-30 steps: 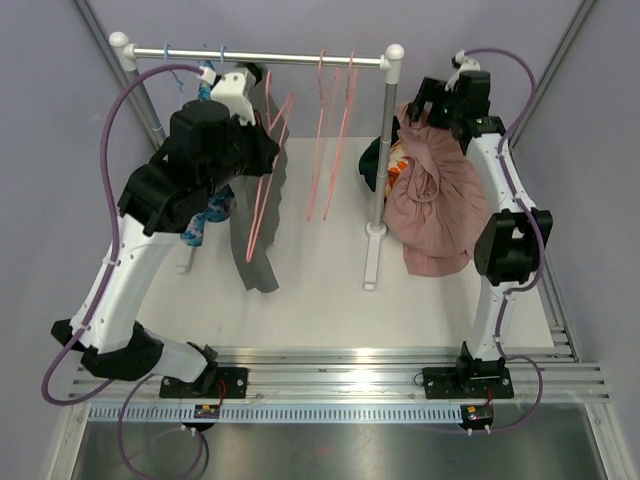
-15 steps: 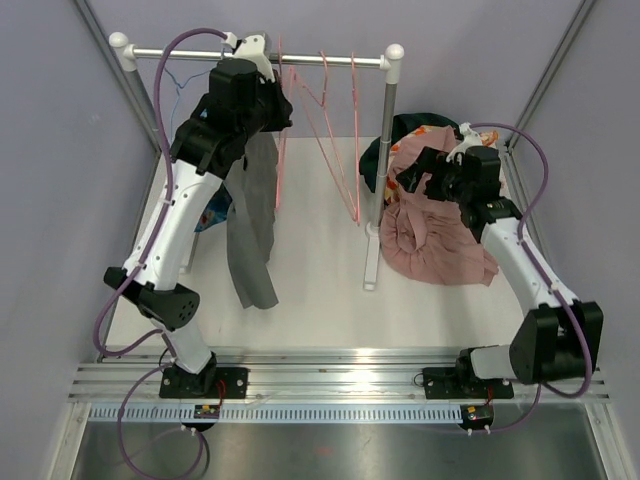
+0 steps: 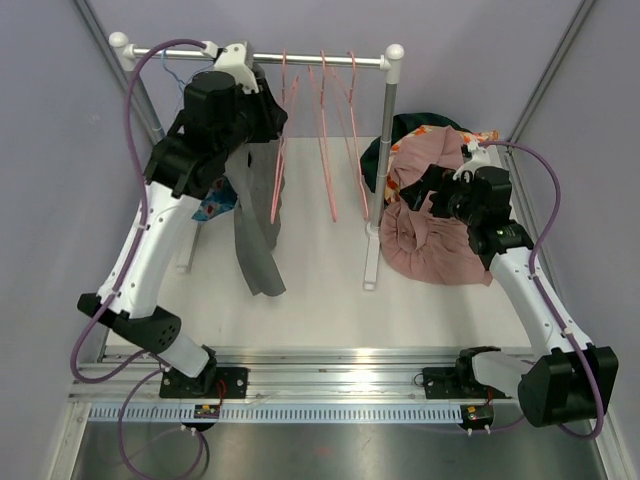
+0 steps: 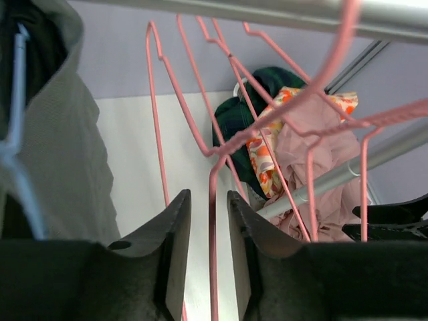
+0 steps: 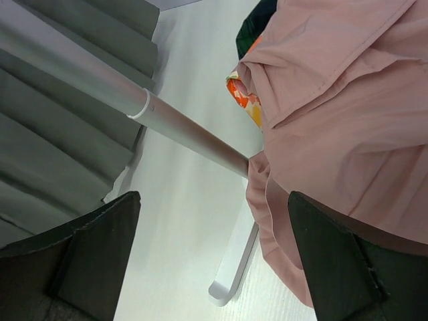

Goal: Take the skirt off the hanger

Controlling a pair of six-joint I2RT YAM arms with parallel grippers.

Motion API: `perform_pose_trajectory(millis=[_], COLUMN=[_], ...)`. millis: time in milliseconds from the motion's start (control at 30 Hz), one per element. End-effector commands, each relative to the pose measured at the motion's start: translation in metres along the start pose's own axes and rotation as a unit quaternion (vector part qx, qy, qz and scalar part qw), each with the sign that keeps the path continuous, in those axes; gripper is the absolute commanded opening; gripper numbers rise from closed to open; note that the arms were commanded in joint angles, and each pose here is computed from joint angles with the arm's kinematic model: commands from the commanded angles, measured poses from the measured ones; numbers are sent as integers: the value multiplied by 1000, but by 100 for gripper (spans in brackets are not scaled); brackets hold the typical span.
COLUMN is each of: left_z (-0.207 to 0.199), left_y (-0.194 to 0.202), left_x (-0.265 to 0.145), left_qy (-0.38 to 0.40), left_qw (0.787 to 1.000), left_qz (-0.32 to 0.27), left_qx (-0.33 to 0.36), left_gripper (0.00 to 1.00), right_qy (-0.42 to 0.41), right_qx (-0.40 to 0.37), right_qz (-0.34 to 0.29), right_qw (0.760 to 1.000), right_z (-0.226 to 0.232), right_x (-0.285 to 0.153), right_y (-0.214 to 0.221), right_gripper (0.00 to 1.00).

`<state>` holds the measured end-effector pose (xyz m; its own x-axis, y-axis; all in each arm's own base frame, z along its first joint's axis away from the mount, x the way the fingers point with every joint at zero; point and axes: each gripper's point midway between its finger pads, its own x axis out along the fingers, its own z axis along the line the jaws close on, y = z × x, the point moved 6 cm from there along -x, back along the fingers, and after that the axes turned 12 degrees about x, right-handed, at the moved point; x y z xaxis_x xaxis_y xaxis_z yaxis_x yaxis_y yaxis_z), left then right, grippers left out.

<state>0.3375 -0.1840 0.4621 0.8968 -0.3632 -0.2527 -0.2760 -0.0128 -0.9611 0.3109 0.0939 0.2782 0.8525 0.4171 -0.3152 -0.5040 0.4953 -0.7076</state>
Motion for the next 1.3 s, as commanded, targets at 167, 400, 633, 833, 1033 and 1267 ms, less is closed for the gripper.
perform_pose_trajectory(millis=[167, 400, 633, 833, 1033, 1267], left_z=[27, 52, 69, 80, 86, 91], left_y=[-42, -50, -50, -44, -29, -10], left_x=[-48, -47, -26, -18, 6, 34], left_qy=[-44, -93, -122, -144, -139, -133], left_qw=[996, 991, 989, 986, 989, 991], left_qz=[-83, -94, -82, -73, -47, -12], left_qx=[10, 18, 28, 36, 35, 24], left_gripper=[36, 39, 40, 40, 31, 19], right_qy=[-14, -2, 6, 6, 9, 17], right_qx=[-2, -10, -10, -13, -12, -15], right_qz=[-8, -6, -4, -5, -3, -4], right_qw=[1000, 1000, 1000, 1000, 1000, 1000], right_z=[9, 6, 3, 4, 2, 0], right_x=[-15, -24, -24, -23, -21, -22], right_y=[4, 9, 10, 8, 9, 9], right_gripper=[100, 100, 100, 99, 99, 99])
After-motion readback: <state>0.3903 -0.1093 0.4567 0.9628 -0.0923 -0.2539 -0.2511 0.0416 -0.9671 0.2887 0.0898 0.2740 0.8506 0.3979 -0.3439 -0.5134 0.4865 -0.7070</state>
